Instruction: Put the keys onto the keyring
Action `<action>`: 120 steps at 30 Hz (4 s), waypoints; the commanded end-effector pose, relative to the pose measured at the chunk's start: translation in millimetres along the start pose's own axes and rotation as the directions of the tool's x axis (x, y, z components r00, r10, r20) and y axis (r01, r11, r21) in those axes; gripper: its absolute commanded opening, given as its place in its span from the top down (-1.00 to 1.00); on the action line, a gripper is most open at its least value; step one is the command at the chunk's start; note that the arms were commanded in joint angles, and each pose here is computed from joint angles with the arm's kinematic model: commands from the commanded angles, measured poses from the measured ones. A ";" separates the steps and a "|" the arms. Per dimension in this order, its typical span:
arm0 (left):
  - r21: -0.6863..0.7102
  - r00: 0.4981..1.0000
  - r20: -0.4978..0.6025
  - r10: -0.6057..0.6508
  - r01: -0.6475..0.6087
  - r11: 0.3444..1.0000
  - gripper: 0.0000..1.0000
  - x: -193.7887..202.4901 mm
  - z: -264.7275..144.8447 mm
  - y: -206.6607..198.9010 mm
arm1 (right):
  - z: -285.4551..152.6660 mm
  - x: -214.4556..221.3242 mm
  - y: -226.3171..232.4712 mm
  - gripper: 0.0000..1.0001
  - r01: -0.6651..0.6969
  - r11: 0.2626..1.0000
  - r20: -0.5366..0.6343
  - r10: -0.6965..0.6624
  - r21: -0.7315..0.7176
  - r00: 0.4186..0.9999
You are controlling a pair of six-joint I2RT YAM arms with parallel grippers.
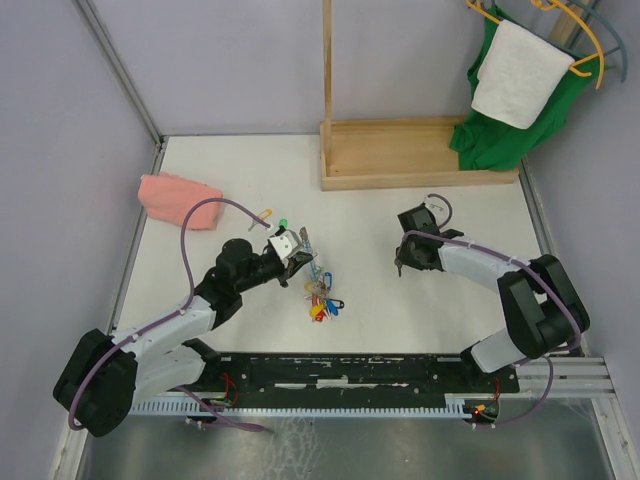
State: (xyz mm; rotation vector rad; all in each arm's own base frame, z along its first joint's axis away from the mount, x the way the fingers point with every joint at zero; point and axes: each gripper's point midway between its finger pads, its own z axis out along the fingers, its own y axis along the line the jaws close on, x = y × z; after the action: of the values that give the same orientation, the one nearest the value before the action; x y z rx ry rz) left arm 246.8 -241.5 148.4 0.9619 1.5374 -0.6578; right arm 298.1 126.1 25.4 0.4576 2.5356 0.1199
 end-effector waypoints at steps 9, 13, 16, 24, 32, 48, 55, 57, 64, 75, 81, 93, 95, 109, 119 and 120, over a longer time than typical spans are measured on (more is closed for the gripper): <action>0.012 0.997 0.076 0.004 -0.005 1.000 0.95 -25.0 2.5 -0.3 | 18.0 -19.0 1.4 0.67 -0.096 0.994 0.100 0.091 0.045 0.991; 0.011 0.997 0.074 0.005 -0.006 1.000 0.95 -24.7 2.5 -0.2 | 8.0 -20.9 -1.1 0.96 -0.032 0.998 0.085 0.028 0.053 0.996; 0.011 0.997 0.074 0.006 -0.007 1.000 0.95 -25.1 2.6 -0.1 | -10.3 -28.8 1.3 0.99 0.074 0.996 0.059 -0.077 0.051 0.995; 0.013 0.998 0.069 0.003 -0.004 1.000 0.95 -24.3 2.5 -0.3 | -53.0 -12.5 -2.2 0.99 0.443 0.897 -0.213 -0.431 0.009 0.877; 0.014 0.998 0.065 0.006 -0.007 1.000 0.95 -23.8 2.6 -0.6 | -68.4 13.5 8.7 0.92 0.735 0.673 -0.386 -0.700 -0.078 0.600; 0.013 0.998 0.064 0.005 -0.006 1.000 0.95 -23.9 2.7 -0.1 | -30.8 15.4 69.9 0.47 0.739 0.643 -0.168 -0.766 -0.202 0.621; 0.015 0.998 0.062 0.003 -0.004 1.000 0.95 -23.5 3.4 -0.2 | -56.4 21.2 66.7 0.25 0.659 0.723 0.014 -0.671 -0.209 0.741; 0.015 0.998 0.064 0.002 -0.003 1.000 0.95 -24.2 3.3 -0.2 | -55.6 26.6 66.8 0.25 0.638 0.735 0.062 -0.643 -0.231 0.763; 0.017 0.998 0.065 0.002 -0.003 1.000 0.95 -24.5 3.1 -0.6 | -41.9 30.5 64.9 0.29 0.582 0.773 0.226 -0.538 -0.251 0.812; 0.024 0.998 0.062 0.000 -0.002 1.000 0.95 -23.5 4.2 -1.6 | -30.2 33.1 50.7 0.47 0.563 0.800 0.264 -0.509 -0.208 0.819; 0.023 0.998 0.060 -0.002 0.001 1.000 0.95 -22.4 4.2 -1.3 | -26.2 35.4 48.2 0.54 0.566 0.801 0.251 -0.516 -0.197 0.819; 0.024 0.998 0.062 -0.001 0.000 1.000 0.95 -23.3 4.1 -1.5 | -21.6 37.6 41.4 0.90 0.584 0.796 0.214 -0.549 -0.162 0.808; 0.024 0.998 0.062 -0.001 -0.001 1.000 0.95 -23.2 3.8 -1.6 | -21.0 38.3 41.6 0.87 0.584 0.795 0.208 -0.551 -0.162 0.808; 0.025 0.998 0.064 0.000 -0.001 1.000 0.95 -23.9 3.5 -2.2 | -24.0 39.1 47.6 0.71 0.561 0.806 0.204 -0.526 -0.191 0.825; 0.026 0.998 0.066 0.002 -0.003 1.000 0.95 -24.1 2.6 -2.5 | -41.5 30.6 54.9 0.50 0.507 0.833 0.213 -0.466 -0.222 0.859; 0.025 0.998 0.068 0.002 -0.004 1.000 0.95 -25.0 2.6 -2.3 | -43.3 30.3 55.1 0.48 0.504 0.834 0.211 -0.463 -0.225 0.861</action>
State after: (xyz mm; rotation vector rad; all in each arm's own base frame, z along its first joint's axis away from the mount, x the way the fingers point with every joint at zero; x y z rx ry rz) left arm 244.9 -241.8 145.6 0.9702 1.5465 -0.6659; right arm 255.9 174.6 24.2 -0.3493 2.4218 0.1496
